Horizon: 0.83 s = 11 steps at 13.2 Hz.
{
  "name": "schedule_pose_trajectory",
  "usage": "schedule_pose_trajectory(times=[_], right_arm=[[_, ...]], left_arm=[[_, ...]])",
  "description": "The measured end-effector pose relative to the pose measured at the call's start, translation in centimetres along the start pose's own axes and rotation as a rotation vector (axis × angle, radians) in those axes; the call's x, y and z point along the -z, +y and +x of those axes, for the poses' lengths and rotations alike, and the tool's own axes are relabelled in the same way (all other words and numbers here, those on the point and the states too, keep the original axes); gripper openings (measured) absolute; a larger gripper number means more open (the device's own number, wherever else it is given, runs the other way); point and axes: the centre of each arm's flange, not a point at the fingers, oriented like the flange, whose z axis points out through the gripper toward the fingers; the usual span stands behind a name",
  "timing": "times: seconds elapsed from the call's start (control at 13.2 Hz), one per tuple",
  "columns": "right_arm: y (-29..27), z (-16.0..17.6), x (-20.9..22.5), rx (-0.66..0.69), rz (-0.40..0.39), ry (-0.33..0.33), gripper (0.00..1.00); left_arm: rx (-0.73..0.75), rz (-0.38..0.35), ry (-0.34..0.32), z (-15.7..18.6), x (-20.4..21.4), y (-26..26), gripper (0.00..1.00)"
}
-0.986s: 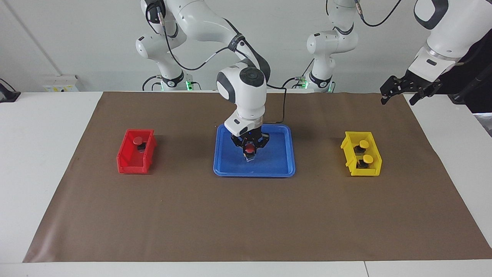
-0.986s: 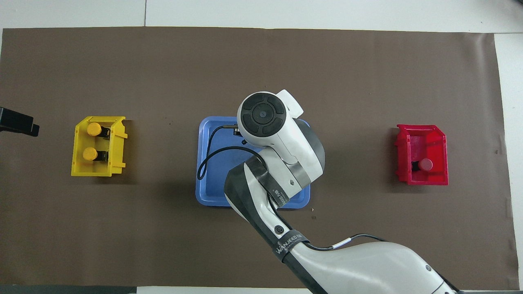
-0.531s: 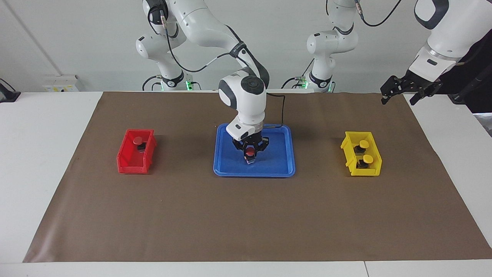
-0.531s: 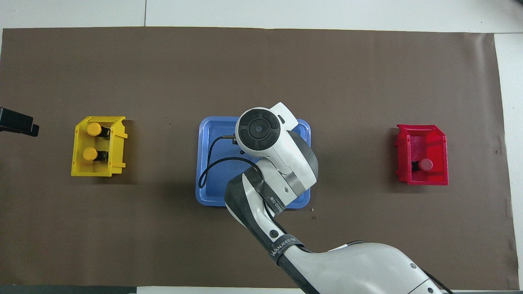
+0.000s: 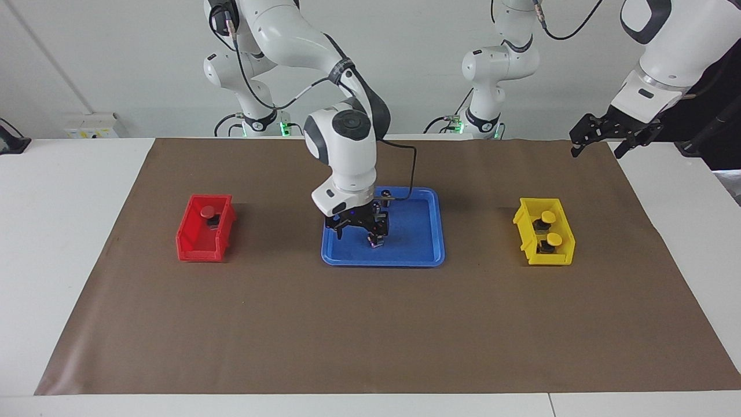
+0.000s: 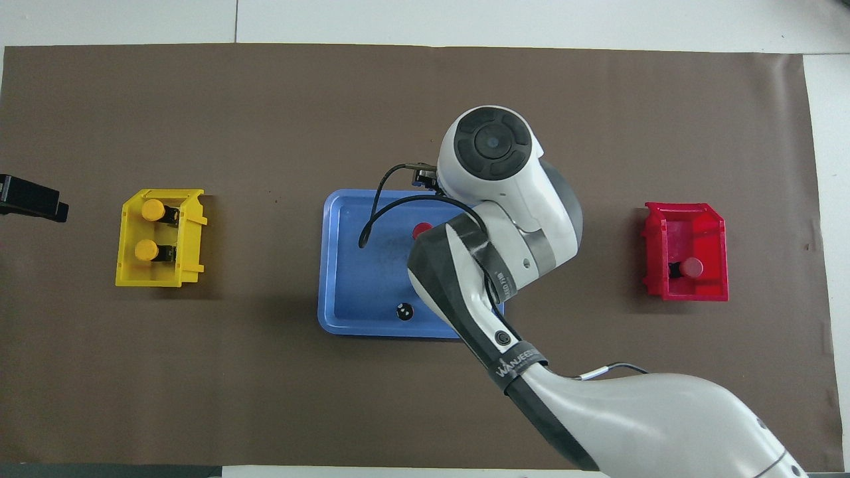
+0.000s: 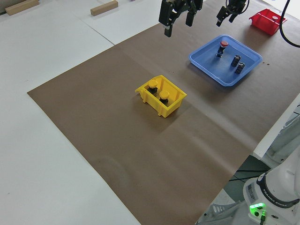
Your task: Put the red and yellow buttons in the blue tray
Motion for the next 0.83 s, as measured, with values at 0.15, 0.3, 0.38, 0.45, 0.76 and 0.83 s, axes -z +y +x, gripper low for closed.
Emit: schedule_pose_trajectory(times=[0.15, 0.3, 0.38, 0.45, 0.76, 0.83], right_arm=[[8.8, 2.2, 4.2, 0.061, -0.016, -0.045, 1.0], [19.5, 1.9, 6.4, 0.135, -0.004, -0.081, 0.96], [24.2, 0.6, 6.3, 0.162, 0.004, -0.102, 0.93], [28.2, -0.9, 5.5, 0.192, 0.015, -0.117, 0.93], [35.3, -4.4, 1.3, 0.263, 0.037, -0.112, 0.81], [35.6, -4.6, 0.6, 0.274, 0.037, -0.108, 0.75]], left_arm=[[0.027, 0.009, 0.087, 1.0, -2.3, -0.6, 1.0], [0.026, 0.012, 0.134, 2.3, -8.2, -0.6, 0.97], [0.026, 0.009, 0.126, 2.9, -11.5, -0.7, 0.95], [0.027, 0.005, 0.112, 3.6, -14.3, -0.9, 0.88], [0.038, -0.001, 0.139, 4.9, -21.4, -1.6, 0.85], [0.042, -0.001, 0.142, 4.9, -22.3, -1.8, 0.85]])
